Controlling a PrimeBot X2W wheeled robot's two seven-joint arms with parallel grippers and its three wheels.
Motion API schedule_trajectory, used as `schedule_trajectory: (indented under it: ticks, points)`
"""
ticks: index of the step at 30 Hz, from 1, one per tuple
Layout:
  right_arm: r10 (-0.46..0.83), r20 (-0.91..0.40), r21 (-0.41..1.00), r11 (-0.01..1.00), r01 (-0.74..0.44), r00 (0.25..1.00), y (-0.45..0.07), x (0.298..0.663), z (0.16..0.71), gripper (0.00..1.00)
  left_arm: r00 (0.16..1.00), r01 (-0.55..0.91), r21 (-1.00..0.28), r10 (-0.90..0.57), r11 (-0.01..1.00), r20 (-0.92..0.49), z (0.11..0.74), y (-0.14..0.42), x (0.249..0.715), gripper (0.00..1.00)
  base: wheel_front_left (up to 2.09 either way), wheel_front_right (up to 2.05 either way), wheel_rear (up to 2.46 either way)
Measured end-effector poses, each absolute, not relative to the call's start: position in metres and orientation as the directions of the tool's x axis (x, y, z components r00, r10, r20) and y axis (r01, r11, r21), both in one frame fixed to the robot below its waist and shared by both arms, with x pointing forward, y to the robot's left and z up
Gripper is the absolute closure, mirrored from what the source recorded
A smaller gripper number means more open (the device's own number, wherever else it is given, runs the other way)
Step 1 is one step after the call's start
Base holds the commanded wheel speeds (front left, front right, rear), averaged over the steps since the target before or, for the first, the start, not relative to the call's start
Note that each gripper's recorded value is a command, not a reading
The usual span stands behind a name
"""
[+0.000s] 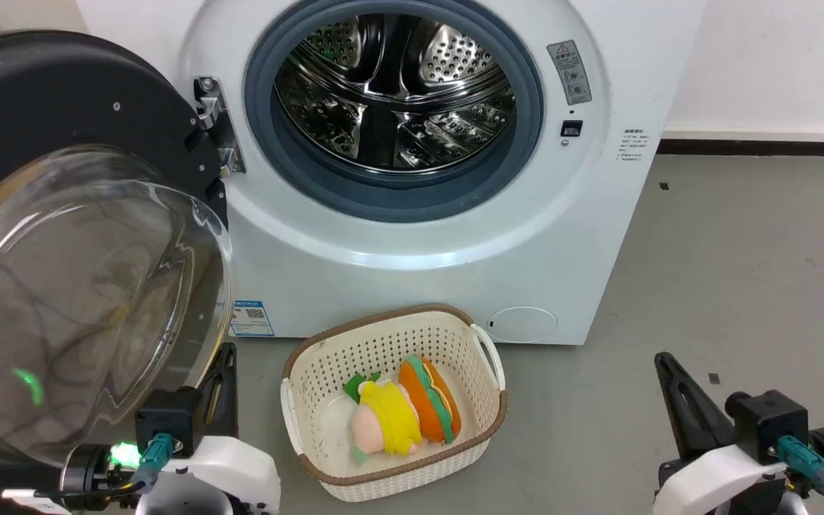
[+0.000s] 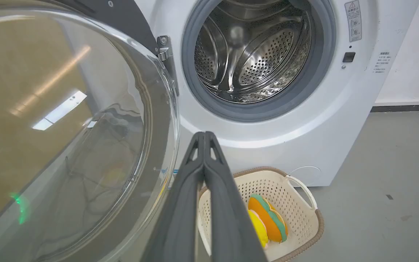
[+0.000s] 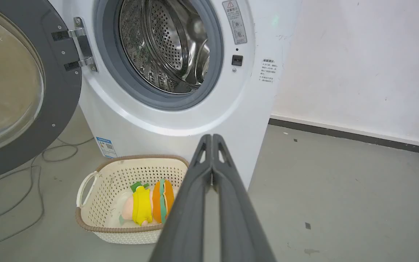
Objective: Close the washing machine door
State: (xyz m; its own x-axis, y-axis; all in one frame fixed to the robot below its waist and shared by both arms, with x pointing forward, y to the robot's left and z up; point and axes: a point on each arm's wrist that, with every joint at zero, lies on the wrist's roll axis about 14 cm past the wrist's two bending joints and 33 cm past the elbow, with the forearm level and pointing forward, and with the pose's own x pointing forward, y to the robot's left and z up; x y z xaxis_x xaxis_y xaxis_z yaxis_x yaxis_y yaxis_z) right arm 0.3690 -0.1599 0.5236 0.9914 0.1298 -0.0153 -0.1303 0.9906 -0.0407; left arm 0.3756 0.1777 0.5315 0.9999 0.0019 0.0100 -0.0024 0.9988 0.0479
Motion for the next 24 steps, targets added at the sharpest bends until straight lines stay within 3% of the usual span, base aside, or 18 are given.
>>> schedule_trajectory:
  ticks: [24]
  points:
    - [0.13,-0.015,-0.041,0.991,-0.131,0.991,-0.1599,0.369,0.5236,1.0,1.0,-0.003,0.048,0.002,0.999,0.01,0.5315,0.1778,0.3756,1.0,0.0,0.0,0.0]
